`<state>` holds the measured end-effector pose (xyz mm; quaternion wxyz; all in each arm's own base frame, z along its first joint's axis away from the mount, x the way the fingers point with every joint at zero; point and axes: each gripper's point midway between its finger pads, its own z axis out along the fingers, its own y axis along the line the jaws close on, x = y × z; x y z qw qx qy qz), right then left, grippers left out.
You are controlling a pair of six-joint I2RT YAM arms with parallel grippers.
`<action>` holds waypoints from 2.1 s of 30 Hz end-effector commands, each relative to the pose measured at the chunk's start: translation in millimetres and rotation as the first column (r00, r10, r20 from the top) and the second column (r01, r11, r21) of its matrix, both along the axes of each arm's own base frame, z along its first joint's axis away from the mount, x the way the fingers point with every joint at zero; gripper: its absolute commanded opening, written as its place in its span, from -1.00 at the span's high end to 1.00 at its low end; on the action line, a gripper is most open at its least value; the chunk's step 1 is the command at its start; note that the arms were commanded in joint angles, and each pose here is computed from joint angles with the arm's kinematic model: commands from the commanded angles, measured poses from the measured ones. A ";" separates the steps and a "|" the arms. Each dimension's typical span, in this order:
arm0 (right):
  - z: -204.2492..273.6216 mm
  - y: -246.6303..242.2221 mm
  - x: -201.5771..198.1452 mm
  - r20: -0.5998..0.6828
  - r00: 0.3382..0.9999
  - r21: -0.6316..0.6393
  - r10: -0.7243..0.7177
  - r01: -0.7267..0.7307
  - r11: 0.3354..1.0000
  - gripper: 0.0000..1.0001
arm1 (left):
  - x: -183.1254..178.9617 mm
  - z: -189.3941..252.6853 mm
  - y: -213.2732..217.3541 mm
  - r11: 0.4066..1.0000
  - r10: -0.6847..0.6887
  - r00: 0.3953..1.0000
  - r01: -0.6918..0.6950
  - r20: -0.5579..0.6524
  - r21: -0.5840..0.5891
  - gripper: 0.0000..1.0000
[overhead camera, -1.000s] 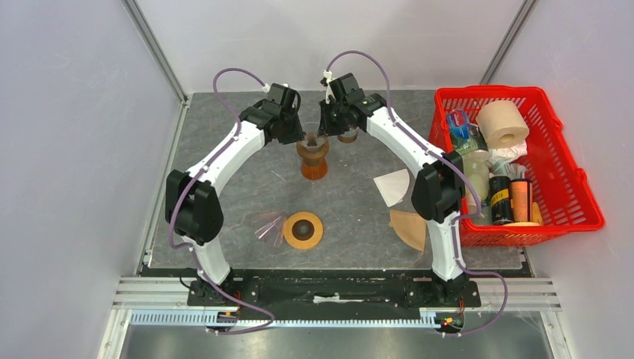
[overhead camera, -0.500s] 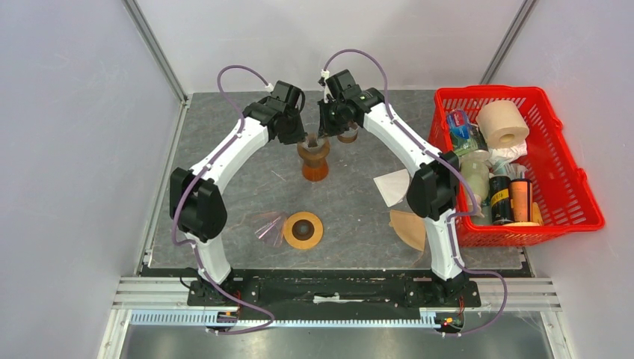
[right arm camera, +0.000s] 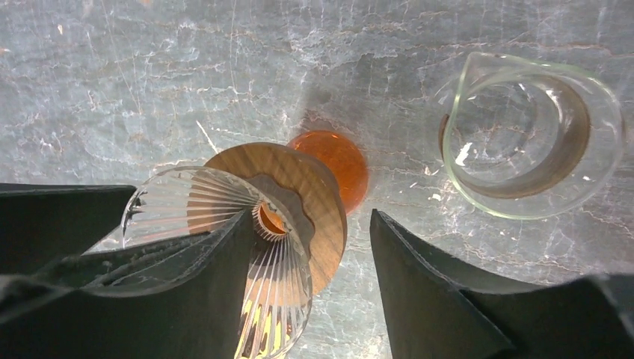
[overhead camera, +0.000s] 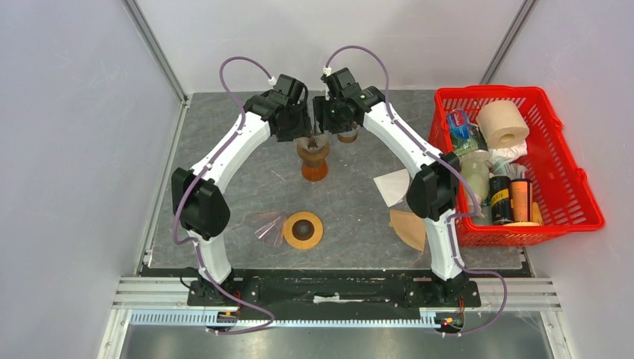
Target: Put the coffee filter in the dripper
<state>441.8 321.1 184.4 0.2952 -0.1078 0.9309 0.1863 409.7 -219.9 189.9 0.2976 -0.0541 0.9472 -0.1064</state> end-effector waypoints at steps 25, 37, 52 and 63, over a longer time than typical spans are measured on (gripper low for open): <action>26.0 -157.5 -118.7 0.245 0.916 0.027 -0.318 0.321 0.947 -0.94 | -96.1 75.4 132.6 0.940 0.335 0.780 -0.317 0.529 -0.128 -0.85; -59.2 -197.5 -148.5 0.089 0.882 -0.212 -0.462 0.470 0.857 -0.94 | -109.2 52.8 140.0 0.928 0.370 0.757 -0.328 0.539 -0.176 -0.87; -109.4 -227.0 -136.8 0.152 0.701 -0.289 -0.697 0.706 0.647 -0.94 | -112.4 17.5 126.6 0.935 0.356 0.821 -0.309 0.447 -0.177 -0.88; -142.0 -219.5 -118.4 0.115 0.612 -0.211 -0.783 0.785 0.582 -0.94 | -117.8 -1.2 121.0 0.943 0.332 0.852 -0.287 0.404 -0.169 -0.89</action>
